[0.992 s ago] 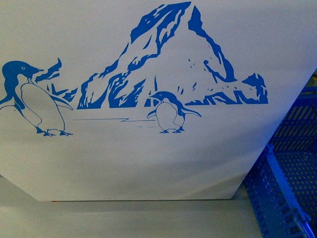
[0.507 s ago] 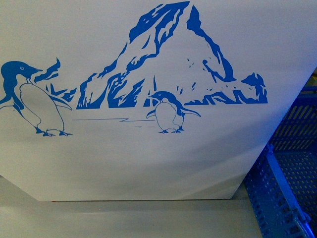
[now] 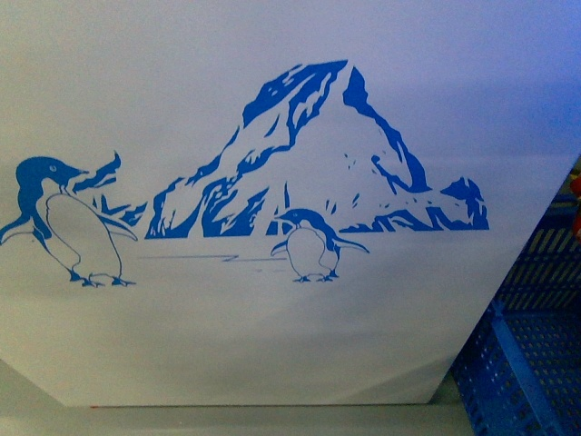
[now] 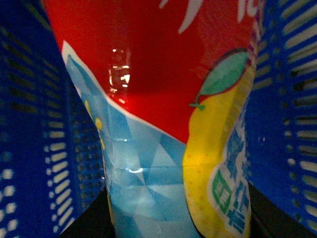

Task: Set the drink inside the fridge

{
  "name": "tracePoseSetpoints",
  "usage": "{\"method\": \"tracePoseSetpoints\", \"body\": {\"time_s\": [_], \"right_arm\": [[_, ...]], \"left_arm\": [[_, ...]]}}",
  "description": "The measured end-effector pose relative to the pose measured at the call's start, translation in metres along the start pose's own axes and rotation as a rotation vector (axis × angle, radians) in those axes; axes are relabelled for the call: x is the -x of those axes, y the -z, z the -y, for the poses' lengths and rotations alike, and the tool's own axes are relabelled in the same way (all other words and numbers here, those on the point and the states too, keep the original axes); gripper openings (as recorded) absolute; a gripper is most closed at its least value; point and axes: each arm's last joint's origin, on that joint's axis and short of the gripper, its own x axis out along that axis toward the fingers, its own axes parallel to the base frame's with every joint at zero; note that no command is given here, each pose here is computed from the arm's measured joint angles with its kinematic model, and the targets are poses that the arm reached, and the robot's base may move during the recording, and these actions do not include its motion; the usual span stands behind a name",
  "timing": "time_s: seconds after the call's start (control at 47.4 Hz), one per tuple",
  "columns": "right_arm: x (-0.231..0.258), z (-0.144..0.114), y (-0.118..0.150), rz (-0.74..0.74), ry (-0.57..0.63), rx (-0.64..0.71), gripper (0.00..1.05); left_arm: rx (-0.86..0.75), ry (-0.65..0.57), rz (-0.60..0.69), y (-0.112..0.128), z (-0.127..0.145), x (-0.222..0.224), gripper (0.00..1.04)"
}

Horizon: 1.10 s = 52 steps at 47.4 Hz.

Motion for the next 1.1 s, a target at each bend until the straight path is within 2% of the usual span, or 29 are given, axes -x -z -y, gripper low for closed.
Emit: {"method": "tracePoseSetpoints", "body": {"time_s": [0.127,0.274,0.359,0.443,0.549,0.718,0.844,0.992,1.098], "right_arm": [[0.044,0.002,-0.024,0.084,-0.038,-0.030,0.43],[0.136,0.008,-0.060,0.298,-0.093,-0.086,0.43],[0.193,0.010,-0.067,0.421,-0.125,-0.122,0.43],[0.243,0.011,-0.063,0.526,-0.140,-0.146,0.43],[0.281,0.011,-0.052,0.613,-0.144,-0.161,0.43],[0.317,0.013,-0.030,0.684,-0.152,-0.203,0.43],[0.335,0.017,-0.013,0.722,-0.147,-0.247,0.43],[0.346,0.016,-0.010,0.799,-0.114,-0.278,0.43],[0.345,0.009,-0.008,0.829,-0.138,-0.255,0.43]], "left_arm": [[0.000,0.000,0.000,0.000,0.000,0.000,0.97],[0.000,0.000,0.000,0.000,0.000,0.000,0.97],[0.000,0.000,0.000,0.000,0.000,0.000,0.97],[0.000,0.000,0.000,0.000,0.000,0.000,0.97],[0.000,0.000,0.000,0.000,0.000,0.000,0.97],[0.000,0.000,0.000,0.000,0.000,0.000,0.97],[0.000,0.000,0.000,0.000,0.000,0.000,0.97],[0.000,0.000,0.000,0.000,0.000,0.000,0.97],[0.000,0.000,0.000,0.000,0.000,0.000,0.97]]}}
